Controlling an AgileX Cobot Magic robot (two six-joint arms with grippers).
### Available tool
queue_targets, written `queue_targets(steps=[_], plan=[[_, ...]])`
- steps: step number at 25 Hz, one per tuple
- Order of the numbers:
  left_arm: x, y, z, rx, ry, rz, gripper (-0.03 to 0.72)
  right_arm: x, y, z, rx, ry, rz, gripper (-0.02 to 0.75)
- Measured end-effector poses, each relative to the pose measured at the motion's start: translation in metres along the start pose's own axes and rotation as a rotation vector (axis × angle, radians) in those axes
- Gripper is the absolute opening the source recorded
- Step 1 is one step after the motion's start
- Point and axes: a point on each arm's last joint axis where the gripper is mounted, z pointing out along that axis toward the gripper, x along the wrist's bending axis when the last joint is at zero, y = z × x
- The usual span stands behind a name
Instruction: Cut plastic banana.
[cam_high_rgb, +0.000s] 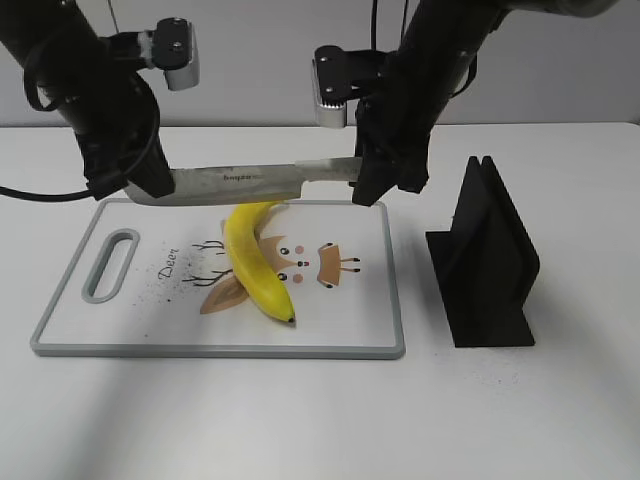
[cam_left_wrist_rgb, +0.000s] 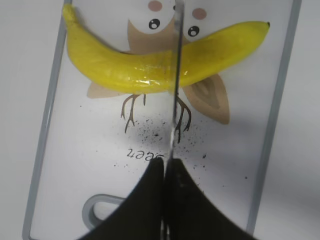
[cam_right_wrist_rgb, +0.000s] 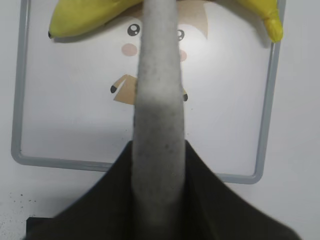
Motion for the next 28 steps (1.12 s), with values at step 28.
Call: queue_targets(steps=[28], plan=[[0.017,-0.017,0.070,0.022,-0.085,-0.095,-0.012,-0.009,-0.021,0.075,0.080,0.058,0.023,0.183]])
